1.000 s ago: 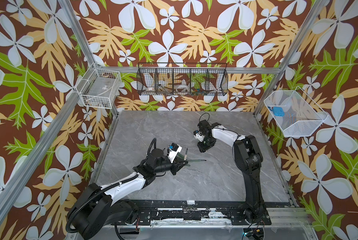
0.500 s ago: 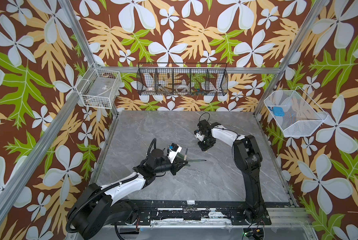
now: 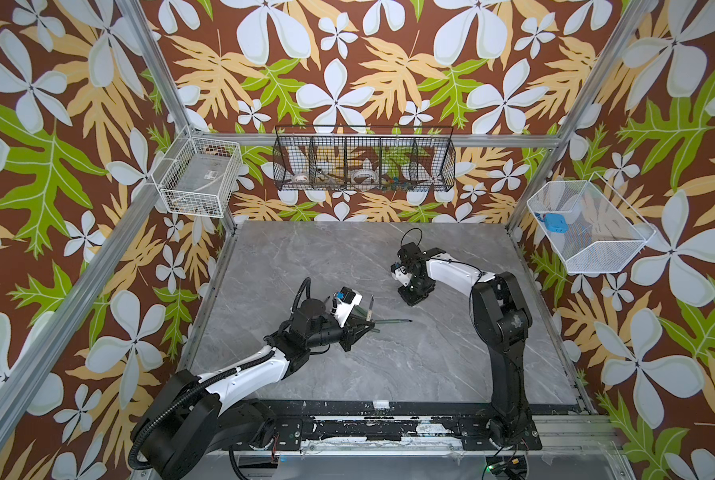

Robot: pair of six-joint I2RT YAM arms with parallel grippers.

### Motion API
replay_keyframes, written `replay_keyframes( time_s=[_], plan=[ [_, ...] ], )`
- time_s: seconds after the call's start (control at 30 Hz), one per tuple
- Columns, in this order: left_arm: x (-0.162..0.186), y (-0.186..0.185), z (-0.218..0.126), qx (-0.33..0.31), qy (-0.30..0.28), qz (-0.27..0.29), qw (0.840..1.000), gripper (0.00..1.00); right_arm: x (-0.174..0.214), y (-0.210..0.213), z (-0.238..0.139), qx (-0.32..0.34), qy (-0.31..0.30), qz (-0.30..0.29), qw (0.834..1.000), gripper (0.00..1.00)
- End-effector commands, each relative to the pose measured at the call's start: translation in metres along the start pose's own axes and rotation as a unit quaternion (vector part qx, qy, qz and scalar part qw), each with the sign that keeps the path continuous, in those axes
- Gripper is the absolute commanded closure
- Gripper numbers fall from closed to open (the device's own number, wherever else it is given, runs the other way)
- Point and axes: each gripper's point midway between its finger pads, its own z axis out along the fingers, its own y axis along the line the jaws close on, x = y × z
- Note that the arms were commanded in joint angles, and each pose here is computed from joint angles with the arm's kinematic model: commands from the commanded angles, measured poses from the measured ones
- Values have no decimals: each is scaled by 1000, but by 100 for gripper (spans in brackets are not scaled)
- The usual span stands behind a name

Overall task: Insert the pens into the pen caps
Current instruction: 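Close the right gripper on the cream cap and lift it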

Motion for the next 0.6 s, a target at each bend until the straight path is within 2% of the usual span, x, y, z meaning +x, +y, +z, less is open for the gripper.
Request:
replay_keyframes(
  time_s=[0.0, 0.2, 0.33, 0.43, 0.57],
  plan=[
    [-7, -2, -1, 2, -14, 12, 1000, 100, -7, 8, -8, -23, -28, 12, 999, 82],
    [-6, -2, -1, -5, -14, 18, 1000, 100, -17, 27, -36, -91, -95, 20, 991, 82],
    [-5, -1, 0, -16, -13, 28, 999, 100, -25, 38, -66, -140, -161, 18, 977, 83],
    [1, -1, 4, -40, -2, 48, 998, 100, -27, 52, -93, -175, -221, -2, 959, 83],
    [7, -1, 12, -59, 11, 68, 996, 100, -28, 75, -136, -231, -314, -27, 920, 84]
  ],
)
